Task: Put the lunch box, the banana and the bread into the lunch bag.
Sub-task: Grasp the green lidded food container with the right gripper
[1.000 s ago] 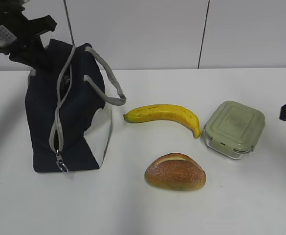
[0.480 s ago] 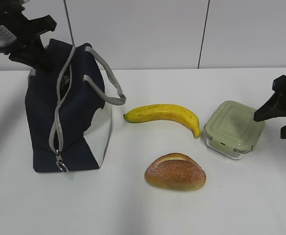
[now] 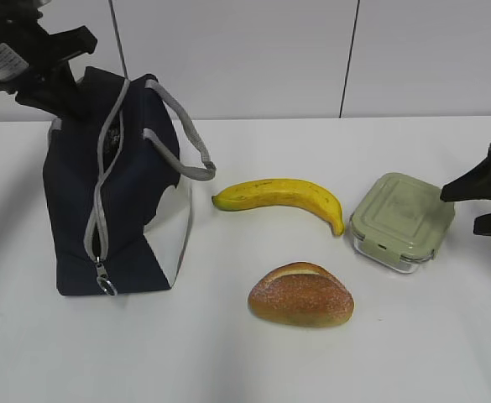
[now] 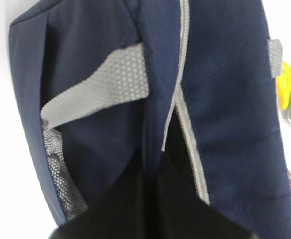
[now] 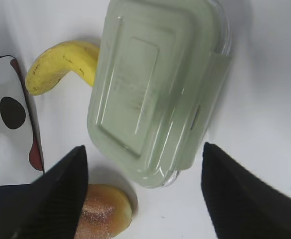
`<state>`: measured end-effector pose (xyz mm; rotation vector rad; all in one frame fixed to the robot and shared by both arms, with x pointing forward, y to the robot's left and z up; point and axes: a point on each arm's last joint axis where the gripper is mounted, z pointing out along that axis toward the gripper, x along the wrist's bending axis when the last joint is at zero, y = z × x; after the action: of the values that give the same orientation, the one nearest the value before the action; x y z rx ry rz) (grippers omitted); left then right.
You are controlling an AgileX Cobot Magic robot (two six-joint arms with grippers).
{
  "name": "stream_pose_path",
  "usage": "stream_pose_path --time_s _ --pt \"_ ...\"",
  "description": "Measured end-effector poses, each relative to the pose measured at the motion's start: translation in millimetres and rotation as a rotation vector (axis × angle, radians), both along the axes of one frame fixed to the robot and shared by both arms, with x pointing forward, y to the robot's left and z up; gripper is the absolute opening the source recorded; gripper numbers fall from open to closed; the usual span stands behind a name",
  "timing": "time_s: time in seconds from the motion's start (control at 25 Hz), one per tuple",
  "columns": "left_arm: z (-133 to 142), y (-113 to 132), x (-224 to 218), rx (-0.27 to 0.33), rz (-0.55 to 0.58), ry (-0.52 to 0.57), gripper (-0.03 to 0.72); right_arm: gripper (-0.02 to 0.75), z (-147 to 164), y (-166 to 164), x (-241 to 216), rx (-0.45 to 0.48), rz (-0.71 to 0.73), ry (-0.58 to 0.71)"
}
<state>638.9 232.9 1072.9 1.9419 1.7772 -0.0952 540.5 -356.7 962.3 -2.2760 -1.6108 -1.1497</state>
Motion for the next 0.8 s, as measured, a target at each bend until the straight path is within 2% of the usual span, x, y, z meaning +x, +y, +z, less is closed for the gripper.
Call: stream_pose_path --time_s 0.44,0.68,0.8 --pt "0.0 0.0 0.0 0.000 0.000 0.000 -0.003 0.548 -56.7 -4.6 21.0 0.111 -0.003 -0.019" --pt "0.0 0.0 -0.1 0.000 0.000 0.001 -0.003 0.547 -72.2 -5.6 28.1 0.154 -0.025 -0.059" --pt "0.0 0.0 -0.2 0.000 -0.001 0.002 -0.003 0.514 -79.5 -4.7 29.8 0.176 -0.012 -0.075"
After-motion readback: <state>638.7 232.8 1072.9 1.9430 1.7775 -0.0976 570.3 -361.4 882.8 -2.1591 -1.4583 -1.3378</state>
